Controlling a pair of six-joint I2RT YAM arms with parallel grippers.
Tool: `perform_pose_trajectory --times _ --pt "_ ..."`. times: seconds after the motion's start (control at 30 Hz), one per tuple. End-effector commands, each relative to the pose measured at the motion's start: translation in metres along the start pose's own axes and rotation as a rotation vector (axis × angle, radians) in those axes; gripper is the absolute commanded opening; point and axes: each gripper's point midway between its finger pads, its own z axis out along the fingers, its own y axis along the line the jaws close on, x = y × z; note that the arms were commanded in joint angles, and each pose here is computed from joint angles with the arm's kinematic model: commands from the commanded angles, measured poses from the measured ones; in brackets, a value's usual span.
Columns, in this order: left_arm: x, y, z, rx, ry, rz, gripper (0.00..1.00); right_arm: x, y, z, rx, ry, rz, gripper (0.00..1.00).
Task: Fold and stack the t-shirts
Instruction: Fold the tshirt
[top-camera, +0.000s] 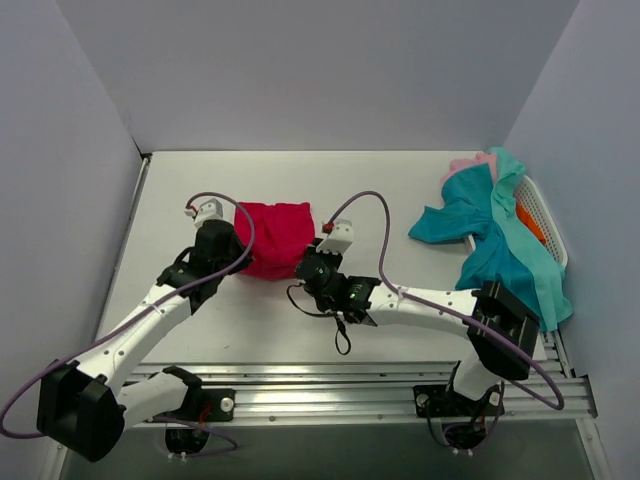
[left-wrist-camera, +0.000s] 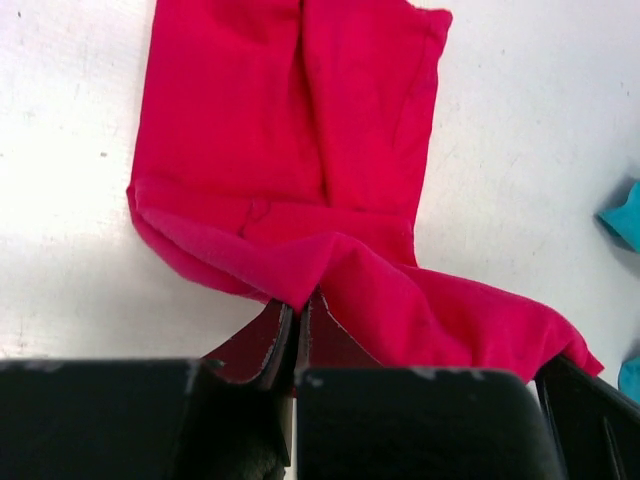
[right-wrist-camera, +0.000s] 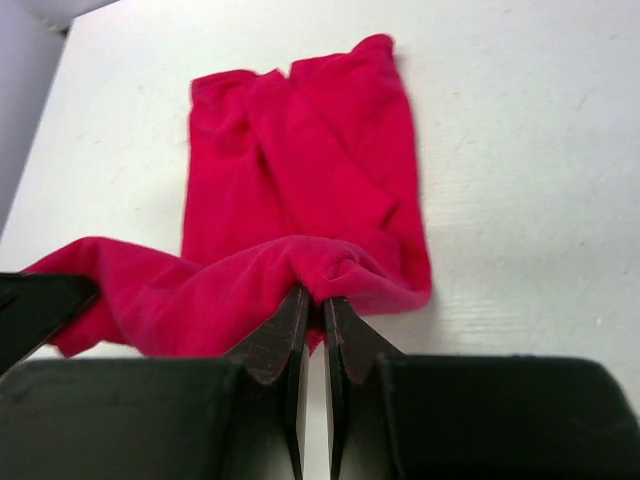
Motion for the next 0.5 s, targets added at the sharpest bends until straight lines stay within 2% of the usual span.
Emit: perform_pose_trajectory --times 0.0,0.47 --pt "-0.037 -0.026 0.009 0.065 -0.075 -0.001 0.03 -0.022 -0.005 0.019 0.048 -0.041 -0.033 0.00" --pt "-0.070 -0.021 0.038 0.063 -0.109 -0.033 0.03 -0.035 -0.003 0.067 0.049 -0.029 -0.024 0.00"
